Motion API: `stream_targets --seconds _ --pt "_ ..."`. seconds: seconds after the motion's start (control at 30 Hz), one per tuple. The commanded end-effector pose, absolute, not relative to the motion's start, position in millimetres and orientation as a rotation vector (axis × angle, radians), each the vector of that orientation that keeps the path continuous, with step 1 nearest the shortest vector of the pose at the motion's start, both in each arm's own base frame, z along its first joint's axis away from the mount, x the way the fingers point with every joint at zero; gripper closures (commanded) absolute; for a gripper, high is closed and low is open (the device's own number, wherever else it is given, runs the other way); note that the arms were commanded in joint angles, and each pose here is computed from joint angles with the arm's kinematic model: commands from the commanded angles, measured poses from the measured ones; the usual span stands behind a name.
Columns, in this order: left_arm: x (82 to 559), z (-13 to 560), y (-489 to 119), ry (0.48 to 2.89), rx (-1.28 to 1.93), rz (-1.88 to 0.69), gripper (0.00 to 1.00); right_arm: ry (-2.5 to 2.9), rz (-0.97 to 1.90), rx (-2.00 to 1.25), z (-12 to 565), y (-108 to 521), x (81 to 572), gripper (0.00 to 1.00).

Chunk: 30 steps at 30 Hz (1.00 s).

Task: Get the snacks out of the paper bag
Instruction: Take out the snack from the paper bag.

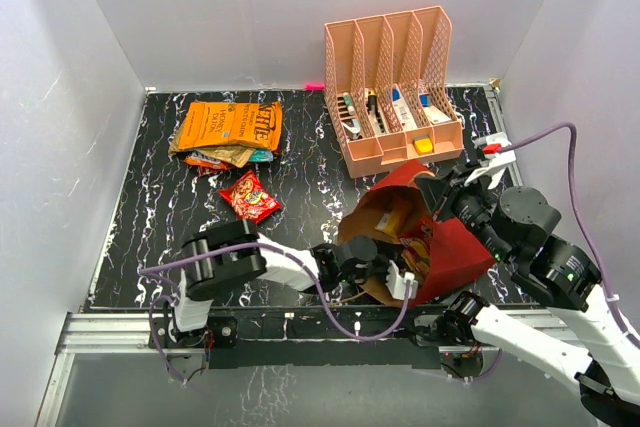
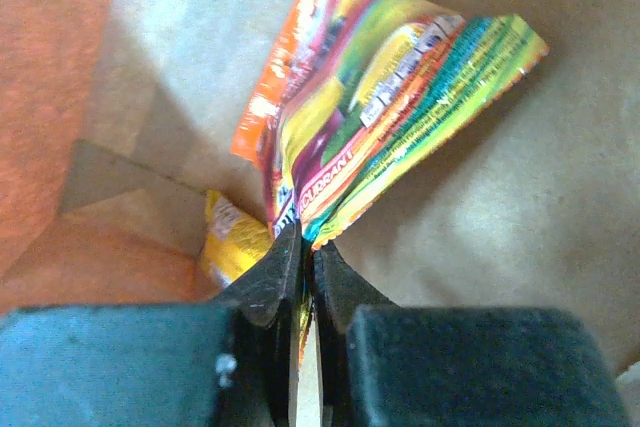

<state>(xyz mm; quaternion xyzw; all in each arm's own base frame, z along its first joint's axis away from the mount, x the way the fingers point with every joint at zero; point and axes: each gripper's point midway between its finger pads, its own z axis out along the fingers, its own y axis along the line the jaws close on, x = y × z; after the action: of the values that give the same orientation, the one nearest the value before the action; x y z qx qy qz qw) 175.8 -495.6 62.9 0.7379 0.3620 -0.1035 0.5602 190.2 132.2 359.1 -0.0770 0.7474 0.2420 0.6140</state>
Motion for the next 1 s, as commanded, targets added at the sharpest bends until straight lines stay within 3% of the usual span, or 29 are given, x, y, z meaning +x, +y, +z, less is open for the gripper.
stream_targets --seconds 0.0,0.23,0.47,0.63,0.97 --pt "171 140 -484 0.860 1.558 -0.337 1.00 1.562 0.570 -0.121 412 128 199 0.93" --pt "159 192 -430 1.094 1.268 -0.544 1.00 1.526 0.509 -0.079 423 117 206 0.92" --pt "146 223 -380 1.522 1.008 -0.741 1.00 1.520 0.503 -0.046 406 102 195 0.92" --pt "146 235 -341 1.735 0.862 -0.713 1.00 1.519 0.509 -0.030 395 94 188 0.92" --pt "157 302 -304 1.934 0.617 -0.652 1.00 1.512 0.493 -0.016 390 84 183 0.93"
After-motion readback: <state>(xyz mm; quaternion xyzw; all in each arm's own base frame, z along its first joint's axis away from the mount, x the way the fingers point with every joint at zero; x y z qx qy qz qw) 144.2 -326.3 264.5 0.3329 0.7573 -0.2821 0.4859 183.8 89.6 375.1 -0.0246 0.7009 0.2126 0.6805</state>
